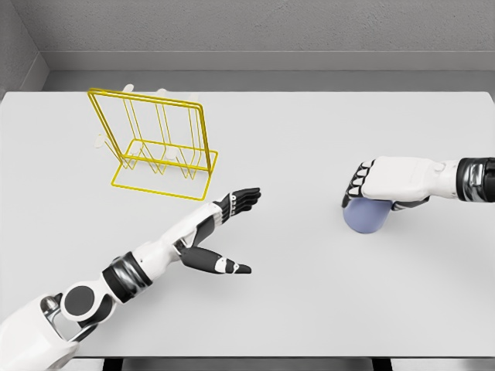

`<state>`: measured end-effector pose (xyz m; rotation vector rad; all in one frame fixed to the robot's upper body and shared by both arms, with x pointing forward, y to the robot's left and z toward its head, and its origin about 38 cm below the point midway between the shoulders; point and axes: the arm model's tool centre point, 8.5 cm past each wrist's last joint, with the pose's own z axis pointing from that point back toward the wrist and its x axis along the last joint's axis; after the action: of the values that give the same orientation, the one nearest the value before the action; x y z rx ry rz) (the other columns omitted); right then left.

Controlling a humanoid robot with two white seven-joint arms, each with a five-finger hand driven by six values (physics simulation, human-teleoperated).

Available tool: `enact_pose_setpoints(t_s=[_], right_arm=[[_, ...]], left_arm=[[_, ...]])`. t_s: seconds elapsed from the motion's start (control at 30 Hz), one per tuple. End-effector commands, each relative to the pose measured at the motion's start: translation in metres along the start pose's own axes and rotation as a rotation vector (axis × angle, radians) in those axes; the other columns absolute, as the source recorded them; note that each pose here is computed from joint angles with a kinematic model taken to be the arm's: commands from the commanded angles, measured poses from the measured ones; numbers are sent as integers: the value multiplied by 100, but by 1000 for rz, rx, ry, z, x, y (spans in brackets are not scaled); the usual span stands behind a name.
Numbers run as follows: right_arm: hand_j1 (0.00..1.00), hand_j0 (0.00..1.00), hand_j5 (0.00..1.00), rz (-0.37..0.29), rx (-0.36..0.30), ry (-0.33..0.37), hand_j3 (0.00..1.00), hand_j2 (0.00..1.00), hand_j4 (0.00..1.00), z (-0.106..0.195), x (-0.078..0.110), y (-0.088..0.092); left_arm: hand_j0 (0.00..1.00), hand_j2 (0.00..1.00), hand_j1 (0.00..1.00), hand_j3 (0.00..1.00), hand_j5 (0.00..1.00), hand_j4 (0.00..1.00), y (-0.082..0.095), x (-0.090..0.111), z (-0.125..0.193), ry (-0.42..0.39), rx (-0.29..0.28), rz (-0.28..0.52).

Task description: Place the cup on the cup holder with both arms

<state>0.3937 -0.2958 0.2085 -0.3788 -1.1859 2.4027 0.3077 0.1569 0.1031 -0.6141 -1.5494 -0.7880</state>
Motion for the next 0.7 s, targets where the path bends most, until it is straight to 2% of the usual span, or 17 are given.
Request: enact_pose_setpoints(t_s=[0.0, 0.23, 0.37, 0.4, 0.67], right_arm=[[60, 60, 60, 21, 23, 1, 60, 60, 60, -1, 0, 3], [49, 49, 49, 23, 21, 5, 49, 49, 49, 0, -1, 2], [49, 49, 49, 32, 13, 13, 49, 49, 49, 3, -3, -3], [46, 46, 46, 41, 10, 12, 46, 46, 46, 5, -2, -6], [46, 46, 46, 119, 13, -9, 46, 46, 46, 24, 16, -20]], left_arm=[[100, 100, 100, 100, 100, 100, 0, -2, 0, 22, 1, 5], [100, 100, 100, 100, 100, 100, -10, -15, 0, 42, 8, 44], [100, 100, 100, 100, 100, 100, -8, -24, -2, 58, 27, 61], [100, 100, 100, 100, 100, 100, -8, -24, -2, 57, 29, 62], [100, 100, 100, 100, 100, 100, -3, -32, 1, 80, 48, 64]])
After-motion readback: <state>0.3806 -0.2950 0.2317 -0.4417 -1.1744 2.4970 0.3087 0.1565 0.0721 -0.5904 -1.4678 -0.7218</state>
